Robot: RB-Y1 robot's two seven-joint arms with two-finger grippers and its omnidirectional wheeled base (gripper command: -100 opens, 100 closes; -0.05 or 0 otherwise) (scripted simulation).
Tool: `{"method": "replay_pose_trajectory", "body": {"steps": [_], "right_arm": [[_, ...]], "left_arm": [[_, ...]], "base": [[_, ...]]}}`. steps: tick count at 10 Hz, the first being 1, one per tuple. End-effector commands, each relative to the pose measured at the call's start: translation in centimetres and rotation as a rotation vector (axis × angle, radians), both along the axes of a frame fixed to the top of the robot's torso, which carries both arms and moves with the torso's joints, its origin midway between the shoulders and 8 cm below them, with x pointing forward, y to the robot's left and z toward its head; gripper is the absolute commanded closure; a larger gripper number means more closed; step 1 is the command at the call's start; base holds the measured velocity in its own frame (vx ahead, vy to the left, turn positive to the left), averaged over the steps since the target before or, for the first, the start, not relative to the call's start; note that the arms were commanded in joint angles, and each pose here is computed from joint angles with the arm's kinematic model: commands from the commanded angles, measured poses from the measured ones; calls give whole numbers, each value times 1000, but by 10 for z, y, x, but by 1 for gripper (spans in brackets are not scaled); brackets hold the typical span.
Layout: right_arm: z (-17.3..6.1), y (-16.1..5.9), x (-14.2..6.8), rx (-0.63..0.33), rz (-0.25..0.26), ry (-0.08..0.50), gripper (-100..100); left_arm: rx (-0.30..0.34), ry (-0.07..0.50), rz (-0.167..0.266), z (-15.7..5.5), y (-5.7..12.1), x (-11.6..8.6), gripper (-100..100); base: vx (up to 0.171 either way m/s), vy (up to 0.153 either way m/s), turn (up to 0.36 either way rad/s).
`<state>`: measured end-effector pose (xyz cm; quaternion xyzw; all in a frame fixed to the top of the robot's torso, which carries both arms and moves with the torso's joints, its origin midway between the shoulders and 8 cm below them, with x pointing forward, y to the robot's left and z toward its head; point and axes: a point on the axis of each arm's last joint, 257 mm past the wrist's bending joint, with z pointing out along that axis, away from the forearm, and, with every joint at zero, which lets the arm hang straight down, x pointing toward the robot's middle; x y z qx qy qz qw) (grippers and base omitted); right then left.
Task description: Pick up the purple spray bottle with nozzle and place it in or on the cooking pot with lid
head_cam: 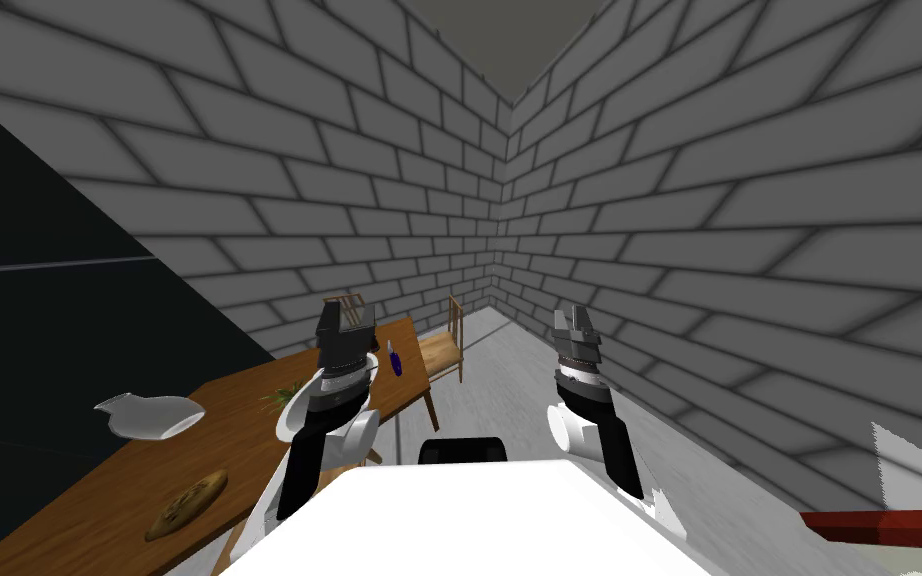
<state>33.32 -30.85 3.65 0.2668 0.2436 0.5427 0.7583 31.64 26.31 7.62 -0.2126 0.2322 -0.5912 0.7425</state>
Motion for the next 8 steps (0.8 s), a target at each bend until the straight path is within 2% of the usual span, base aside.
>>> {"method": "replay_pose_trajectory", "body": {"steps": [1,4,8], "right_arm": [[0,0,0,0,0,0,0],[0,0,0,0,0,0,0],[0,0,0,0,0,0,0]], "left_arm": [[43,37,-8,-11,-7,9,-100],[124,115,-14,-38,-20,29,-100],[269,258,-14,-93,-36,60,-100]], "base": [[-23,6,-23],[-55,20,-29],[-61,17,-43]]}}
